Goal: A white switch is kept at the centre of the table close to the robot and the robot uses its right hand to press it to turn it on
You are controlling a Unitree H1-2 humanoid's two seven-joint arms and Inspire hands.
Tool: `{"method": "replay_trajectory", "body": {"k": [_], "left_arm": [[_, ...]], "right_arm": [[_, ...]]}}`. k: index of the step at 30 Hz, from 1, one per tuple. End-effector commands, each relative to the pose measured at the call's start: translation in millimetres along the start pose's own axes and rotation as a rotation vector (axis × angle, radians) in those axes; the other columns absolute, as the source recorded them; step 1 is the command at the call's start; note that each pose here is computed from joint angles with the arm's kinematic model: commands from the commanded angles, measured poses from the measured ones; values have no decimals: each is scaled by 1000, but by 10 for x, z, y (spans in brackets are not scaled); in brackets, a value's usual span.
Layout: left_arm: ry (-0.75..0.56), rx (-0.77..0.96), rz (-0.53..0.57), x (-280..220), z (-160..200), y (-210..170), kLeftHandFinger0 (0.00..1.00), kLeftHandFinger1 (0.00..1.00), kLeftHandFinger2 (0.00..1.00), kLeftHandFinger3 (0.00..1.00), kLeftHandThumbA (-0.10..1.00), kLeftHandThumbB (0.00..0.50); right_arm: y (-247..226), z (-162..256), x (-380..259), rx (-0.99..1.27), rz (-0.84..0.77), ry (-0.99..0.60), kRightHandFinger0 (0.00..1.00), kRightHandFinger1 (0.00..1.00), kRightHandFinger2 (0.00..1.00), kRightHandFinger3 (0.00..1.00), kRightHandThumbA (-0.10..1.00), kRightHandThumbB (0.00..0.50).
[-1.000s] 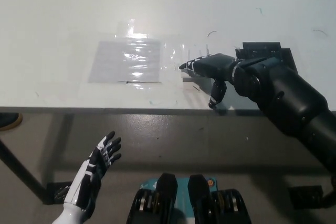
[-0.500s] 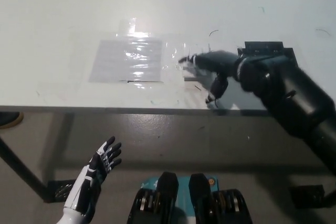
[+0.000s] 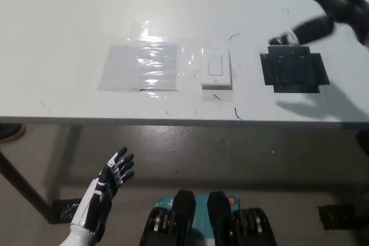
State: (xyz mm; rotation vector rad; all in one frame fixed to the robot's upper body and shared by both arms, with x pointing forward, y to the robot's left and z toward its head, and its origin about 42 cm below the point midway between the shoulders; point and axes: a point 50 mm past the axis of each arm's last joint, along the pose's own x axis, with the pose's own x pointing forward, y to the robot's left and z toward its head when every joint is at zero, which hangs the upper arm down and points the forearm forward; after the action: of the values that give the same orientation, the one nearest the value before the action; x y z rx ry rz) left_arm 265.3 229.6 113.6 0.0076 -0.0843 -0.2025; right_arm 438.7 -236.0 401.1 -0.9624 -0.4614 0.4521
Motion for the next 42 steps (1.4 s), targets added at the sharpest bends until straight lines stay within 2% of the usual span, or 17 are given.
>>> {"method": "replay_trajectory", "body": {"k": [1, 3, 4, 5, 6, 8, 9, 14, 17, 19, 20, 21, 23, 26, 28, 32, 42], "left_arm": [[-100, 15, -18, 212, 230, 82, 1000, 1000, 1000, 1000, 1000, 140], [-105, 10, -14, 226, 238, 91, 1000, 1000, 1000, 1000, 1000, 133], [-101, -9, -11, 224, 244, 89, 1000, 1000, 1000, 1000, 1000, 133], [-96, -10, -5, 226, 245, 84, 1000, 1000, 1000, 1000, 1000, 149], [-87, -9, 2, 229, 254, 79, 1000, 1000, 1000, 1000, 1000, 146], [-92, 14, 9, 239, 264, 75, 1000, 1000, 1000, 1000, 1000, 146], [-93, 12, 12, 244, 270, 79, 1000, 1000, 1000, 1000, 1000, 157], [-79, -12, 27, 206, 280, 93, 1000, 1000, 1000, 1000, 1000, 146], [-76, -17, 31, 215, 286, 90, 1000, 1000, 1000, 1000, 1000, 161], [-69, -17, 35, 199, 270, 98, 1000, 1000, 1000, 1000, 1000, 154], [-68, -15, 35, 196, 271, 100, 1000, 1000, 1000, 1000, 1000, 154], [-63, -14, 33, 185, 268, 111, 1000, 1000, 1000, 1000, 1000, 163], [-66, -11, 34, 198, 279, 120, 1000, 1000, 1000, 1000, 1000, 164], [-62, -4, 35, 223, 276, 131, 1000, 1000, 1000, 1000, 1000, 158], [-63, -6, 31, 250, 259, 126, 1000, 1000, 1000, 1000, 1000, 163], [-56, -16, 33, 224, 205, 139, 1000, 1000, 1000, 1000, 1000, 135], [-38, -14, 42, 170, 155, 144, 1000, 1000, 1000, 1000, 1000, 131]], "right_arm": [[-23, 332, -1504, 330, -348, -228, 1000, 1000, 1000, 1000, 1000, 194], [220, 288, -1650, 408, -357, -238, 1000, 1000, 1000, 1000, 1000, 161], [498, 250, -1772, 511, -364, -232, 1000, 1000, 1000, 1000, 1000, 147], [594, 250, -1807, 555, -363, -222, 1000, 1000, 1000, 1000, 1000, 177], [799, 248, -1872, 628, -365, -197, 1000, 1000, 1000, 1000, 1000, 184], [1104, 214, -1942, 703, -370, -169, 1000, 1000, 1000, 1000, 1000, 169], [1250, 171, -1948, 742, -364, -153, 1000, 1000, 1000, 1000, 1000, 138], [1993, -4, -1912, 821, -414, -26, 1000, 1000, 1000, 1000, 1000, 106], [2324, -85, -1884, 949, -481, 34, 1000, 1000, 1000, 1000, 1000, 57], [2569, -154, -1859, 971, -529, 96, 1000, 1000, 1000, 1000, 1000, 97], [2604, -160, -1860, 976, -537, 104, 1000, 1000, 1000, 1000, 1000, 101], [2739, -204, -1841, 970, -539, 136, 1000, 1000, 1000, 1000, 1000, 78], [2831, -248, -1813, 961, -530, 172, 1000, 1000, 1000, 1000, 1000, 73], [2879, -321, -1803, 976, -512, 193, 1000, 1000, 1000, 1000, 1000, 3], [2867, -362, -1818, 956, -513, 201, 1000, 1000, 1000, 1000, 1000, 18], [2903, -402, -1839, 925, -504, 215, 1000, 1000, 1000, 1000, 1000, 1], [2941, -396, -1839, 904, -479, 204, 1000, 1000, 1000, 1000, 986, 14]]}}
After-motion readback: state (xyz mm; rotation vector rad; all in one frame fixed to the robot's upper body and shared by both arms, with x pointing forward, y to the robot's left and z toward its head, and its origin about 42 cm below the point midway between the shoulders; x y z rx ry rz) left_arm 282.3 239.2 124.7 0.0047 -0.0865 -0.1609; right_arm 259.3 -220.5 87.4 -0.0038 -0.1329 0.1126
